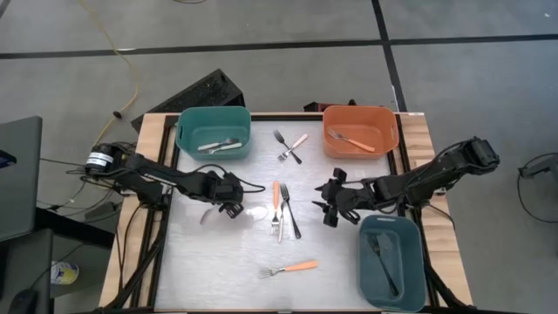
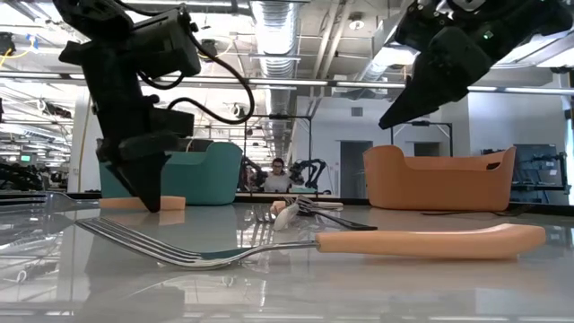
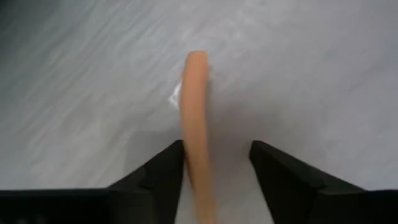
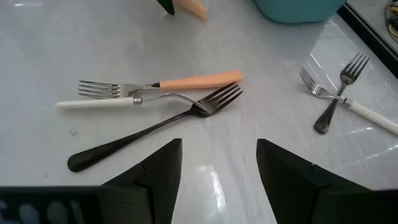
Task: Sort silverware by color (type)
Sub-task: Put the top left orange fork into the orange bin
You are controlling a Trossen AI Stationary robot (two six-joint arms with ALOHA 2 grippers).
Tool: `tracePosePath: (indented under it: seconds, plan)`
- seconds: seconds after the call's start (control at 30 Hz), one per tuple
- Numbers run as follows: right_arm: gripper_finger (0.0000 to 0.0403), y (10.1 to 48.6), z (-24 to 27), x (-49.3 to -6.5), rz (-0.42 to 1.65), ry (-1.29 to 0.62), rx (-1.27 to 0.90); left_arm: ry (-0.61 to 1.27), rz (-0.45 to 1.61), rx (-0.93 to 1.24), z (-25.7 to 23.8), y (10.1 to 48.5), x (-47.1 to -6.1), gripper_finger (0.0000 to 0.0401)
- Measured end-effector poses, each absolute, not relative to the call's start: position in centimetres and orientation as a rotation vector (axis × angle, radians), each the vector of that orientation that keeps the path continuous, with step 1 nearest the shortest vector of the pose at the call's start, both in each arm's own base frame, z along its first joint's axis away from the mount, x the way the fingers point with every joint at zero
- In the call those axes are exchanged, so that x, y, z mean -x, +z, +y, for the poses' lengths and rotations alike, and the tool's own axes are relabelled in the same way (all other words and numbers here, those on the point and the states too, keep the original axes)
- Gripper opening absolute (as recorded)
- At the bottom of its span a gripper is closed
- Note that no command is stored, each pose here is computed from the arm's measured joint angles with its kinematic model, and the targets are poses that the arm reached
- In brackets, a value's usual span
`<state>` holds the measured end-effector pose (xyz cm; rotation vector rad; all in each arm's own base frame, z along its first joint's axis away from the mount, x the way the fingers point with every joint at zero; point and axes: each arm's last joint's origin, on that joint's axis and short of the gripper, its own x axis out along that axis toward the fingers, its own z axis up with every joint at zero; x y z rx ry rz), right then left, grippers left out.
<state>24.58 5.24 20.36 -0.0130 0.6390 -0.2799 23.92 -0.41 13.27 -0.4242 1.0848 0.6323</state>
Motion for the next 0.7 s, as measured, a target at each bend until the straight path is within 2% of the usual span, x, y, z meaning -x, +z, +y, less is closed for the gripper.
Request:
tracePosePath:
  seconds: [0.17,0.2,0.4,0.7]
  plan:
    - [0.0229,20.4,5.2,-24.6,0.635,-0.281,0.012,0.604,1.096,0.409,-0.5,13.2,-24.0,0.0039]
    - [0.0229,20.4,5.2,-24.6,0.635,-0.281,0.012,0.601,1.093,0.404,-0.5,13.2,-24.0,0.0025]
    - [0.0229,20.4,5.2,-24.6,0.633,-0.28,0.011,0.585,1.038,0.347,-0.1,15.4,-24.8,0.0031]
    - [0.0229,20.8,4.9,-25.0,0.596,-0.27,0.06,0.499,0.629,0.26,1.1,23.6,-24.8,0.0026]
